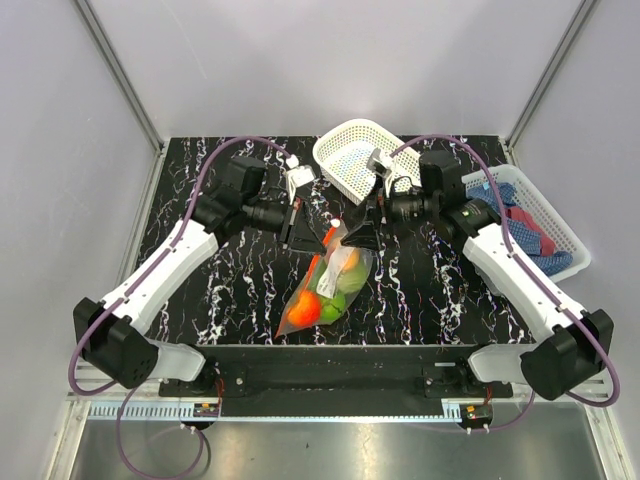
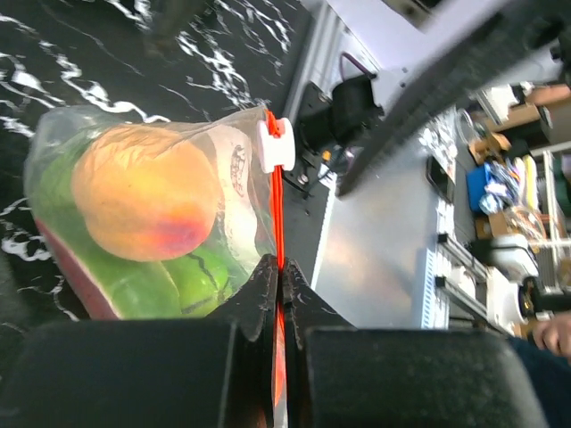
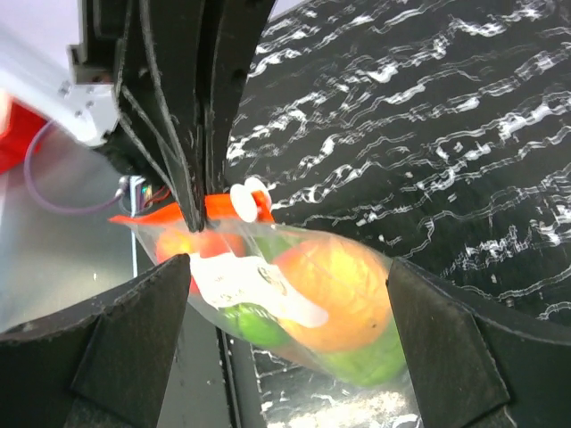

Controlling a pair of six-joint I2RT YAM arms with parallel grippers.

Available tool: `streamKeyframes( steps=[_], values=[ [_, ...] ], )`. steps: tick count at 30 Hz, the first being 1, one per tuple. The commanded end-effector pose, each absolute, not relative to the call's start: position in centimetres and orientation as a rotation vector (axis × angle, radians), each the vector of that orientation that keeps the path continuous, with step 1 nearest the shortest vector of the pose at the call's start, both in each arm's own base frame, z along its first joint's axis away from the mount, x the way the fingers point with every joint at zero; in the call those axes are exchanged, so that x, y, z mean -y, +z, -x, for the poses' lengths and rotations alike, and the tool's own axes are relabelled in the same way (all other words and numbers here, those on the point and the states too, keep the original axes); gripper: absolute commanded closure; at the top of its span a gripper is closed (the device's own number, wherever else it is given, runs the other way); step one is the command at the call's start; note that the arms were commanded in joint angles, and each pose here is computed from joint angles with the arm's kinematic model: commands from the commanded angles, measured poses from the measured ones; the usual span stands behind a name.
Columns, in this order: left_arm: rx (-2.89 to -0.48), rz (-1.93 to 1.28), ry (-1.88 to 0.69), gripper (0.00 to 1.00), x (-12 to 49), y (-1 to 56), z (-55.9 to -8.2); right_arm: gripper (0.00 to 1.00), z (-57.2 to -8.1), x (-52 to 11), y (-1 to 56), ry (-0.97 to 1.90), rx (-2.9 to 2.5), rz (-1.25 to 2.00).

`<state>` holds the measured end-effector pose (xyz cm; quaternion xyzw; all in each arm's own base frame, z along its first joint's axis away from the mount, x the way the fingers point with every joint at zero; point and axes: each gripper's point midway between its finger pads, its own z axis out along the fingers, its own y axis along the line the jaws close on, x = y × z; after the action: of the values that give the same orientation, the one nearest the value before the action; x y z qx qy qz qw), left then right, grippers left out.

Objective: Open the zip-top bag and remove the fake food

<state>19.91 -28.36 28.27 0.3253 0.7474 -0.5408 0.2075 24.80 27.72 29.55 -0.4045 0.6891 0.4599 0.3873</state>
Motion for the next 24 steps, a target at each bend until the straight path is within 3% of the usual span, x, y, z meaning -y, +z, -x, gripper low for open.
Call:
streamKeyframes(
  steps=[1,12,16,19,23,24],
  values=[
    [-1.94,-1.036,-1.592,1.0,28.2,30.4,-17.7,0.0,-23.2,-27.8,31.1,1.276,-1.497,1.214],
    [-1.959,-1.079,-1.632,1.0,28.6,30.1,-16.8,0.06,-23.1,-29.0,29.9,1.462,-1.473,1.234],
    [-1.966,-1.087,-1.648,1.0,28.7,29.9,-16.3,0.12,-23.5,-29.4,29.2,1.485,-1.476,1.225],
    [-1.977,-1.083,-1.637,1.0,28.7,29.5,-16.3,0.24,-23.2,-29.4,29.2,1.534,-1.487,1.204],
    [-2.003,-1.06,-1.613,1.0,28.8,29.2,-16.9,0.55,-22.5,-29.4,29.4,1.61,-1.483,1.174],
    [-2.008,-1.054,-1.606,1.0,28.8,29.2,-17.1,0.73,-22.4,-29.4,29.3,1.612,-1.476,1.177]
  ],
)
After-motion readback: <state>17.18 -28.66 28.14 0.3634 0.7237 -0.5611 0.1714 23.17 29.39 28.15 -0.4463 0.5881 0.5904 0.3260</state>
